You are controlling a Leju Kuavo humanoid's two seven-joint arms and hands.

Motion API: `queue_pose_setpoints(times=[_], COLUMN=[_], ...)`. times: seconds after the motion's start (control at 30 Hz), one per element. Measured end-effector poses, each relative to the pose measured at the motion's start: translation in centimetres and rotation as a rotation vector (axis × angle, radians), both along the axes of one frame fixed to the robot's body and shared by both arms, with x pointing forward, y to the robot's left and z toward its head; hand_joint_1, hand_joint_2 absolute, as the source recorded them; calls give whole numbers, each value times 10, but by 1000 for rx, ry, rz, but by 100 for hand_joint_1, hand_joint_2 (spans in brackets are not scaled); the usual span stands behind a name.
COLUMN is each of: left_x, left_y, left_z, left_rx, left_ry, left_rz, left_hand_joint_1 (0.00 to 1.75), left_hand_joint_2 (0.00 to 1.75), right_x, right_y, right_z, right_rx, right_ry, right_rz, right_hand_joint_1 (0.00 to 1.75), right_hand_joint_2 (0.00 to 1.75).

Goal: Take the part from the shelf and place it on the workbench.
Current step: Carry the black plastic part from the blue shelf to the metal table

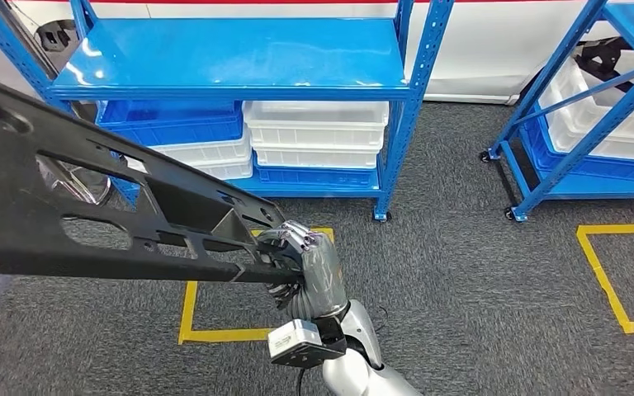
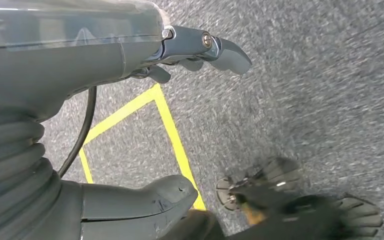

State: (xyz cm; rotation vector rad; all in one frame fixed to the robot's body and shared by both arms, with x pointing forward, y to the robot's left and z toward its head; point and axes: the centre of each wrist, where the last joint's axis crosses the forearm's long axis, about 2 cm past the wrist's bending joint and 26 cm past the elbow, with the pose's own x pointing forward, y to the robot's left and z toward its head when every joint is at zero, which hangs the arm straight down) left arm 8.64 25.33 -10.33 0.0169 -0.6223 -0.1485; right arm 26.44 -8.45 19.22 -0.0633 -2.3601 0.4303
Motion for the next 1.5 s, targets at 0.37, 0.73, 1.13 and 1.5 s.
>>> queue_pose_setpoints(times=[0.37, 0.73, 1.13, 1.5], left_x=[-5, -12, 1, -3], left_y=[-1, -9, -16, -19], left_z=[-1, -1, 2, 1], left_rx=[-4, -25, -36, -41], left_ry=[22, 25, 3, 22], left_rz=[-11, 9, -18, -23], left_hand_joint_1=[0, 0, 0, 0], left_hand_joint_2=[175, 175, 175, 175], right_x=[-8, -23, -24, -24], right_y=[3, 11, 14, 13], right_z=[-9, -18, -17, -18], right_rx=[-26, -76, -80, -82], right_ry=[30, 62, 61, 60], right_rz=[8, 51, 64, 60], right_hand_joint_1=[175, 175, 175, 175], right_hand_joint_2=[175, 175, 175, 175])
